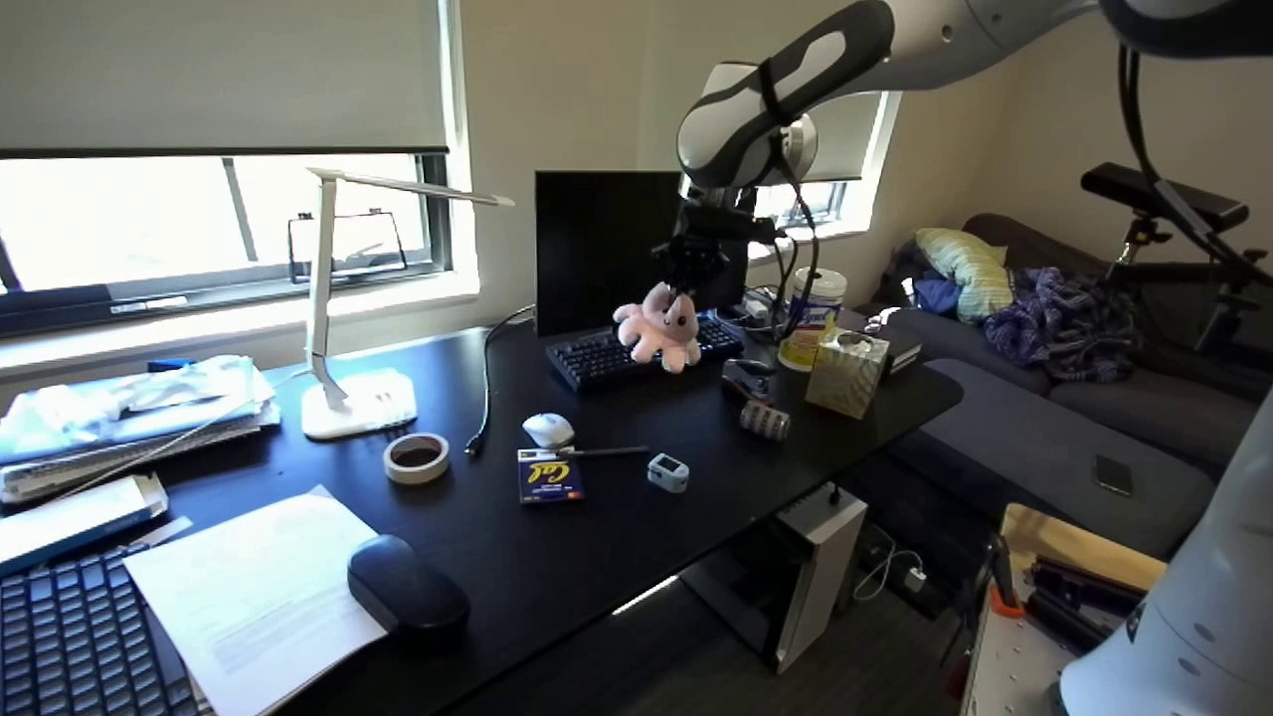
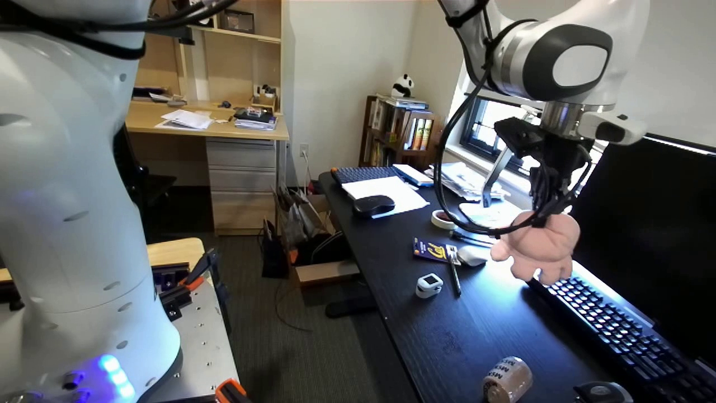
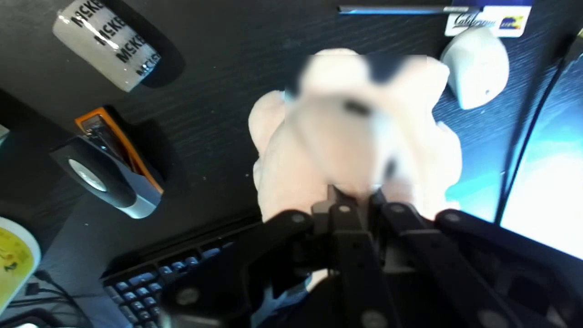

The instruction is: Move the pink octopus plush toy to the right

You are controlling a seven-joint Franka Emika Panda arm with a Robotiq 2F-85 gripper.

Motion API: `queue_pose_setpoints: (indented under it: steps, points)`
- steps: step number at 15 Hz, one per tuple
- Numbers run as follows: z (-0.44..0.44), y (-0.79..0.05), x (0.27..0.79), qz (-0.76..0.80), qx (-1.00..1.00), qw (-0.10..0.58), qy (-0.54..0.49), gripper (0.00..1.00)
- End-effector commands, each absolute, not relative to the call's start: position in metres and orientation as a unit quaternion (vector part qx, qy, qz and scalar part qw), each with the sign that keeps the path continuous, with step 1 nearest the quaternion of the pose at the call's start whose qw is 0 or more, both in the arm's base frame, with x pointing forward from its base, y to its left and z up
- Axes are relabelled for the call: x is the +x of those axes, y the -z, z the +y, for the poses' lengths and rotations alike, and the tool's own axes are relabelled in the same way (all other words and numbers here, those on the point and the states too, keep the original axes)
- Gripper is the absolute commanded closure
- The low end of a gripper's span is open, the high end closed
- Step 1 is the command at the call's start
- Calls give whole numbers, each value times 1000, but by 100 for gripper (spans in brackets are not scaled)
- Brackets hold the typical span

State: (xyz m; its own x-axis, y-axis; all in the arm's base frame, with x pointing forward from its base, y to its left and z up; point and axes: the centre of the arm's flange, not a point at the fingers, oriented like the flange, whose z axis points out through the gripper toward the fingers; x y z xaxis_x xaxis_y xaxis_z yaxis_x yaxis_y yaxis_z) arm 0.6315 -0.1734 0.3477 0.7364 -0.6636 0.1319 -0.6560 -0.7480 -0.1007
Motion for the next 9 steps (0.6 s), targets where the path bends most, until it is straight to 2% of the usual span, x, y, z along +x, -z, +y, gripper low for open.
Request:
queue_pose_setpoints:
  steps: [1, 4, 9]
  points:
    - [-205, -318, 657, 431, -902, 15, 31, 98]
    - [-211, -290, 653, 459, -888, 6, -17, 98]
    - [-227, -258, 656, 521, -853, -11, -34, 98]
